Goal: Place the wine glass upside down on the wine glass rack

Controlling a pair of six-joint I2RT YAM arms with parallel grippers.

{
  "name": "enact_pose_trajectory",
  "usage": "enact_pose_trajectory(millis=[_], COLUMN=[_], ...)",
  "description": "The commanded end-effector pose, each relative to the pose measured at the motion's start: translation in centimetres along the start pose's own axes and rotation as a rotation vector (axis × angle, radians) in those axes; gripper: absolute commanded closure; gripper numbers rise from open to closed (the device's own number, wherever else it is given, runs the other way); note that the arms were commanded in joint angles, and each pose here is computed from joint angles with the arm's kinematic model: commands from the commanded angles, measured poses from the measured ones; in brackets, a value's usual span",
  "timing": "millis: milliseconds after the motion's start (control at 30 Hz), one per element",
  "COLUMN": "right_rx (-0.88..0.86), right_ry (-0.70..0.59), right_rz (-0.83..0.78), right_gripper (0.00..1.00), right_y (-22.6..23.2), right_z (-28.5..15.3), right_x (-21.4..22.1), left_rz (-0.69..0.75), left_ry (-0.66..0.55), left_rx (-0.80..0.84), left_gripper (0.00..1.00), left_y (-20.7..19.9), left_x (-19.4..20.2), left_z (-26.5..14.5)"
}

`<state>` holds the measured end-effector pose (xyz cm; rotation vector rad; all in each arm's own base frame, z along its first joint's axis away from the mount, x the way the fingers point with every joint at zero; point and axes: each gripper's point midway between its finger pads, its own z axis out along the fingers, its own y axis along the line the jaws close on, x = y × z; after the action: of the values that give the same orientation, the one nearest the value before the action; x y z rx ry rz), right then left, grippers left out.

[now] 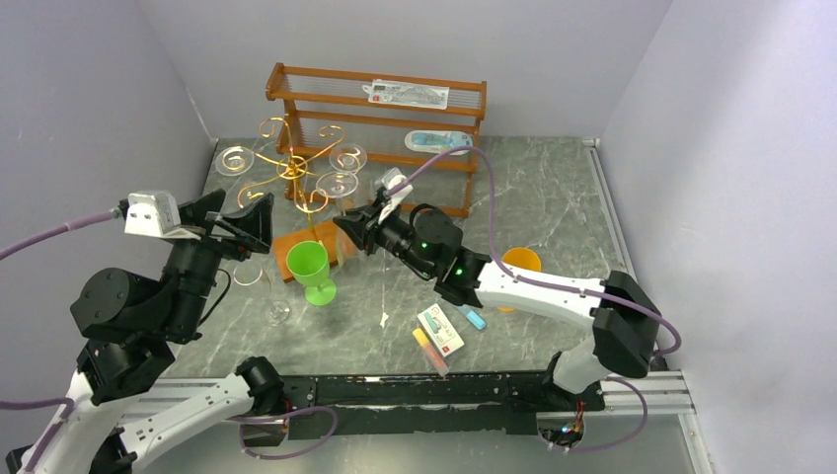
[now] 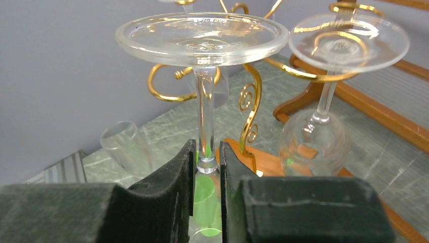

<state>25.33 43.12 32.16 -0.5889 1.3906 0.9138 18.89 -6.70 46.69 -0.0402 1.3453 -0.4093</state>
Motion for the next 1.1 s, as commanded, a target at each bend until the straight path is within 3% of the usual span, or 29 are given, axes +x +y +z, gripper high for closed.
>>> enact_pose_trajectory(millis=[0,633,1067], right_rx=[0.021,-0.011,-0.201], right_ry=[-0.077,-0.039,-0.033], right_rz=[-0.023,-0.101,-0.144], right_gripper=[1.0,1.0,1.0], right_y=[-0.8,-2.0,-0.1], right_z=[1.3,5.2,5.4], right_x=[-1.6,0.9,1.5], left_rz=[0.066,0.062,0.066], left_ry=[0.038,0.044,0.042], left_rx=[-0.062,-0.063,-0.083], left_gripper=[0.13,0.13,0.13], left_y=[1.3,1.4,2.1], left_x=[1.2,1.3,1.5], left_z=[0.0,-0.2,-0.6])
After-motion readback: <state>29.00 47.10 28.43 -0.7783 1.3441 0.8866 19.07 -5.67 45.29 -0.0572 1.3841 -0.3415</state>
